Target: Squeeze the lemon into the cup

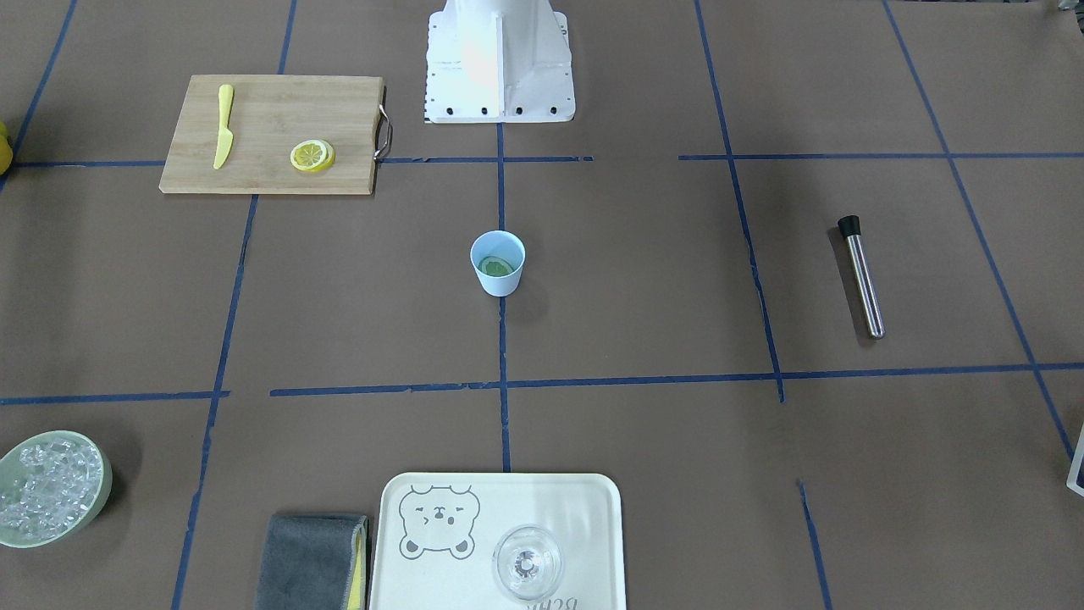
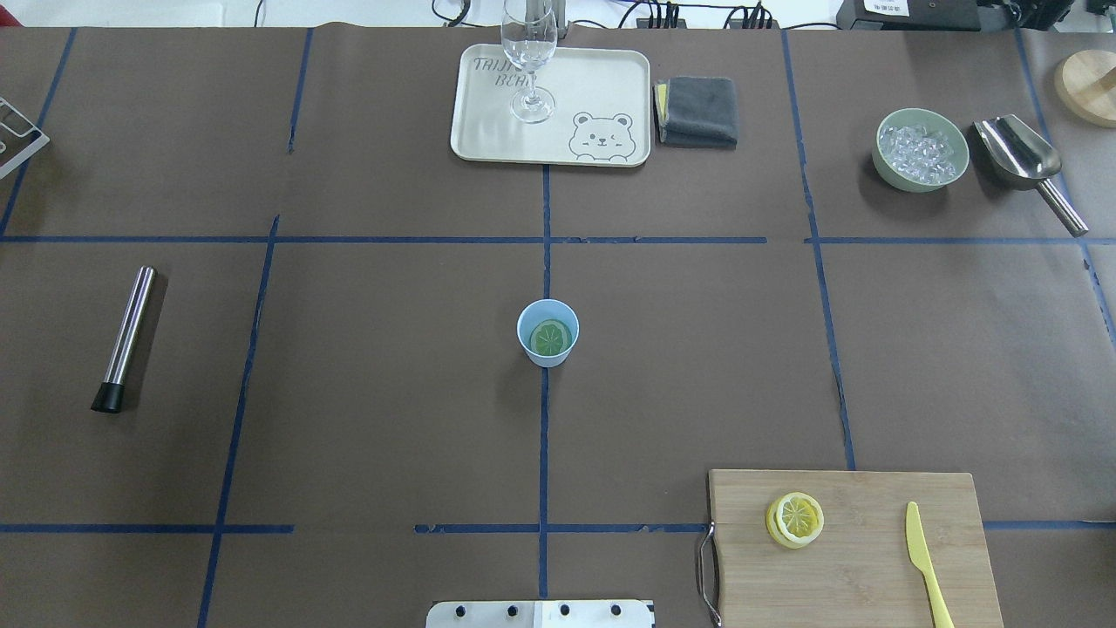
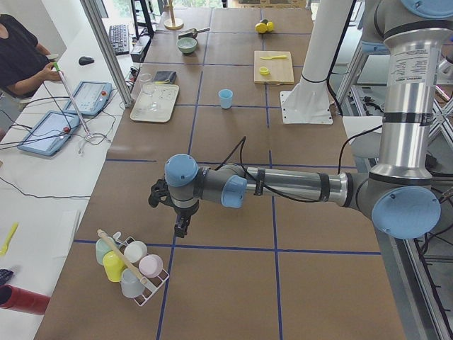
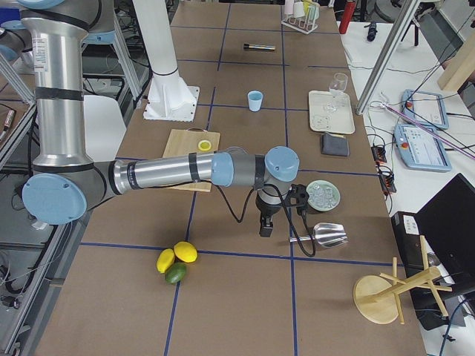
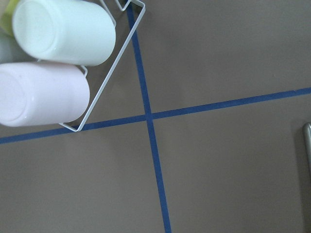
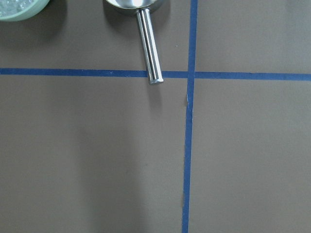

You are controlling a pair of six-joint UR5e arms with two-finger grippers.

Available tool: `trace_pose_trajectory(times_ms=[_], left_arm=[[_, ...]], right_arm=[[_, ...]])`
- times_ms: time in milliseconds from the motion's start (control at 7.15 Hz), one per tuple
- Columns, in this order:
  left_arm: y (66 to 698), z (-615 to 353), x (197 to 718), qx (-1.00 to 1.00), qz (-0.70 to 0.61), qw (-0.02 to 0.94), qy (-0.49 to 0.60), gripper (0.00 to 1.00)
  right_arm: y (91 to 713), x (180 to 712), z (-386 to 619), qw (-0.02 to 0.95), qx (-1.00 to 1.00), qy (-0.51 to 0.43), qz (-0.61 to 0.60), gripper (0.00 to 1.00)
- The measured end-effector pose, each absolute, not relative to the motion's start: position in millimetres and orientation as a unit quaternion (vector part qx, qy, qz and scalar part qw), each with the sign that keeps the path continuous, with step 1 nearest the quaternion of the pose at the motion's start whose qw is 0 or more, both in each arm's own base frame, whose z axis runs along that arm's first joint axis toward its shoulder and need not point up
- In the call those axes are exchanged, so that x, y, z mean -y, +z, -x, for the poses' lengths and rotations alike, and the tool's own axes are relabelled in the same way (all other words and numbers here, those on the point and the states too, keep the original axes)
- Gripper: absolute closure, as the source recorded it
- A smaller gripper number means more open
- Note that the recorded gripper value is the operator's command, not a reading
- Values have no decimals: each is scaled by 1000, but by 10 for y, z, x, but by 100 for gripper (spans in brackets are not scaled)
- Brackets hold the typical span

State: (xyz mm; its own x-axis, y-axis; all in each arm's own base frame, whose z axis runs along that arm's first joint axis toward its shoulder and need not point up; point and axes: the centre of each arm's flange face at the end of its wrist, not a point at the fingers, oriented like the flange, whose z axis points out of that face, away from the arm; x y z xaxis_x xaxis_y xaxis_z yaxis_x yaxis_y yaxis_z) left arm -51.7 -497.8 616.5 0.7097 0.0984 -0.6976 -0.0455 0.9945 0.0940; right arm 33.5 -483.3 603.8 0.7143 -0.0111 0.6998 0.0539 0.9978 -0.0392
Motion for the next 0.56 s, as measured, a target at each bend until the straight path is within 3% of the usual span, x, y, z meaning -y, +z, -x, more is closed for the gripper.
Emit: trace_pose_trajectory(times_ms=[560], left_arm=[[6066,560,5012,-363,-44,930,40,0]], right_arm=[[6037,4855,-337,926,377,-18,25,0]])
